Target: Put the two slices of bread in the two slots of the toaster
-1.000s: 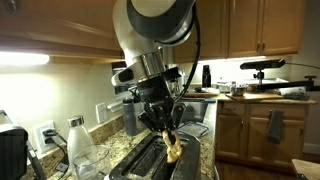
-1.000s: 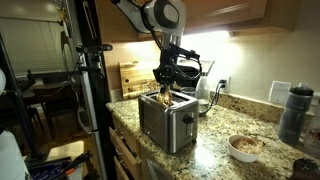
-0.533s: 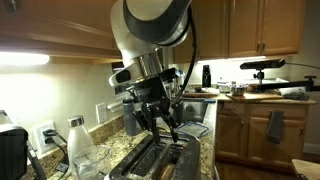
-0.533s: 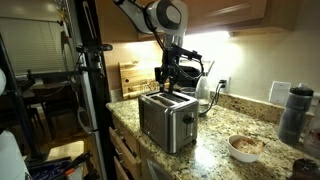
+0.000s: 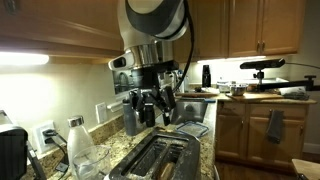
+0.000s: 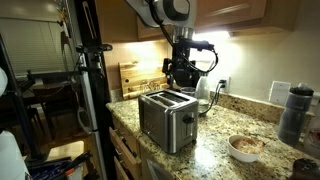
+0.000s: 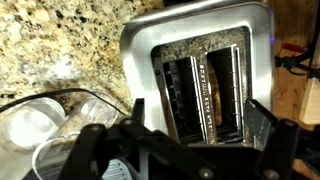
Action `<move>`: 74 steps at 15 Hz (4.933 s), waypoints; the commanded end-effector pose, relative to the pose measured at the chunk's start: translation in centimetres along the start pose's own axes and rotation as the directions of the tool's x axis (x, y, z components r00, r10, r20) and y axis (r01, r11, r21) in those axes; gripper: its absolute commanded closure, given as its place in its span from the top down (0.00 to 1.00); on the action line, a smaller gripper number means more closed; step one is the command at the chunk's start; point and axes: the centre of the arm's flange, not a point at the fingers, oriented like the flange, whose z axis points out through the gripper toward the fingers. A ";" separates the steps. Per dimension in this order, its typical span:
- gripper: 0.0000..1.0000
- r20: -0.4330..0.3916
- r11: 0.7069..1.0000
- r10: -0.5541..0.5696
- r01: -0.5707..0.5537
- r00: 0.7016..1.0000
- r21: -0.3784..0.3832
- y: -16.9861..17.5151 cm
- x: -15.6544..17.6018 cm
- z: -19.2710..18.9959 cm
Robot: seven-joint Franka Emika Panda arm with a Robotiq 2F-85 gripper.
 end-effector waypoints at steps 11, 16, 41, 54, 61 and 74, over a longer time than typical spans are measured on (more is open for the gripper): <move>1.00 -0.107 0.800 0.572 -0.582 0.813 -0.146 2.5 -8.8 -1.1; 1.00 -0.130 0.696 0.691 -0.703 0.712 -0.147 4.1 -11.8 0.5; 1.00 -0.309 0.408 0.849 -0.904 0.428 -0.129 13.0 -28.4 9.4; 1.00 -0.280 0.434 0.856 -0.898 0.434 -0.065 15.7 -28.2 13.4; 1.00 -0.197 0.471 0.868 -0.882 0.456 0.032 16.2 -27.9 15.2; 1.00 -0.168 0.503 0.856 -0.862 0.488 0.060 16.8 -28.2 16.5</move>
